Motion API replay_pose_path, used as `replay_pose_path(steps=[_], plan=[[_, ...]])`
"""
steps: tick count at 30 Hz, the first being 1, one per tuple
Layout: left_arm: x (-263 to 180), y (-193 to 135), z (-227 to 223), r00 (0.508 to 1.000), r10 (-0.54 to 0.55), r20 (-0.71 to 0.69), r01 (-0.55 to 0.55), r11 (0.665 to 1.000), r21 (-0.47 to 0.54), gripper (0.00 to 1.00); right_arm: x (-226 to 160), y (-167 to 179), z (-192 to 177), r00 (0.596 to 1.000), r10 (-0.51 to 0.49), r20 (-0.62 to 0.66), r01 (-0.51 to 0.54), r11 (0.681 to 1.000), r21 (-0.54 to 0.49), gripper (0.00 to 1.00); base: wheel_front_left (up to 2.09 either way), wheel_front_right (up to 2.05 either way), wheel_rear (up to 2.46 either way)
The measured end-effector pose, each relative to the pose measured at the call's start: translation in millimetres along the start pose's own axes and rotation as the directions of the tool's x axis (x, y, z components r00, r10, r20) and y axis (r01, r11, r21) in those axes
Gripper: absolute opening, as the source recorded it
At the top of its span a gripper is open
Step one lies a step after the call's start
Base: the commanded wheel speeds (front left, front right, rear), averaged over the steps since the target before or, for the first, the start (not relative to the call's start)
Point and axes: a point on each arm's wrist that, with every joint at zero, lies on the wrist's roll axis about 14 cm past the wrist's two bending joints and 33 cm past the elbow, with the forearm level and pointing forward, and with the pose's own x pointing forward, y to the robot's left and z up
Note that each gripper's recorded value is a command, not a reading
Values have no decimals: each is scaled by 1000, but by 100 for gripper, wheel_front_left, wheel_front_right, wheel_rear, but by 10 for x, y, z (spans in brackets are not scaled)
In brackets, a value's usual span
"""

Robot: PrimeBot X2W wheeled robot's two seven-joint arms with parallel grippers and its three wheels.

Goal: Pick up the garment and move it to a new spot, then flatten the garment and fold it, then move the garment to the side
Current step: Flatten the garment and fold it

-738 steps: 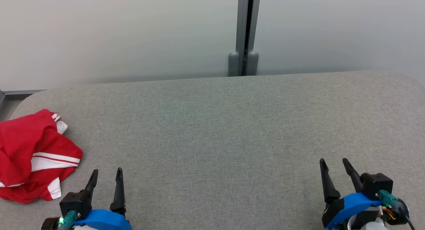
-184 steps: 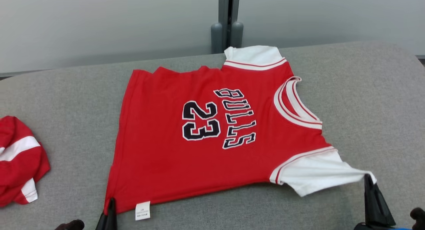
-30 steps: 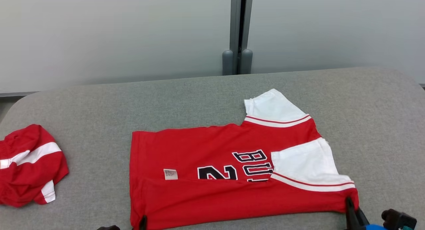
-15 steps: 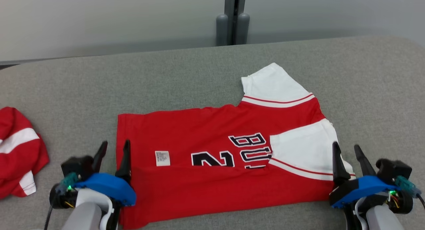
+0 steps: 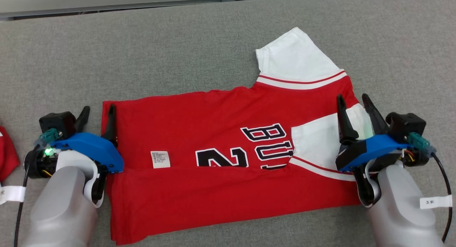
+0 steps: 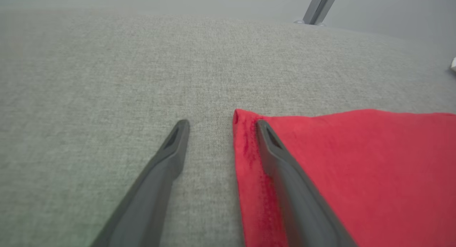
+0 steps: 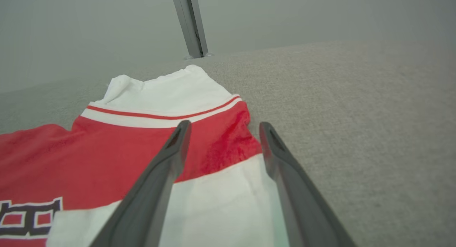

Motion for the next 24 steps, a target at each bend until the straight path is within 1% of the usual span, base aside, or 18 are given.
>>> replay_pose_path(steps=[3, 4, 6, 7, 10, 14, 18, 24], plan=[[55, -111, -18, 1000, -30, -8, 30, 1000, 2, 99, 133, 33, 62, 1000, 12, -1, -12, 999, -30, 100, 0, 0, 0], [65, -156, -27, 999, -44, -10, 44, 999, 3, 64, 189, 44, 86, 1000, 16, -7, -17, 999, -43, 100, 0, 0, 0], [74, -203, -32, 998, -62, -10, 62, 998, -6, 25, 320, 69, 159, 1000, 23, -21, -25, 996, -81, 100, 0, 0, 0], [75, -224, -30, 997, -72, -10, 72, 997, -2, 0, 386, 83, 184, 999, 25, -35, -28, 995, -97, 100, 0, 0, 0], [70, -243, -15, 996, -90, -2, 90, 996, 3, 0, 570, 118, 225, 996, 23, -84, -34, 991, -132, 100, 0, 0, 0], [59, -185, 42, 995, -91, 30, 91, 996, 6, 0, 830, 174, 302, 990, 11, -139, -36, 984, -175, 100, 0, 0, 0], [47, -172, 91, 993, -104, 56, 103, 994, 18, 0, 1049, 174, 283, 978, -25, -208, -18, 979, -204, 100, 0, 0, 0], [35, -164, 111, 989, -124, 77, 123, 992, 13, 0, 1352, 219, 206, 961, -65, -269, 3, 975, -223, 100, 0, 0, 0]])
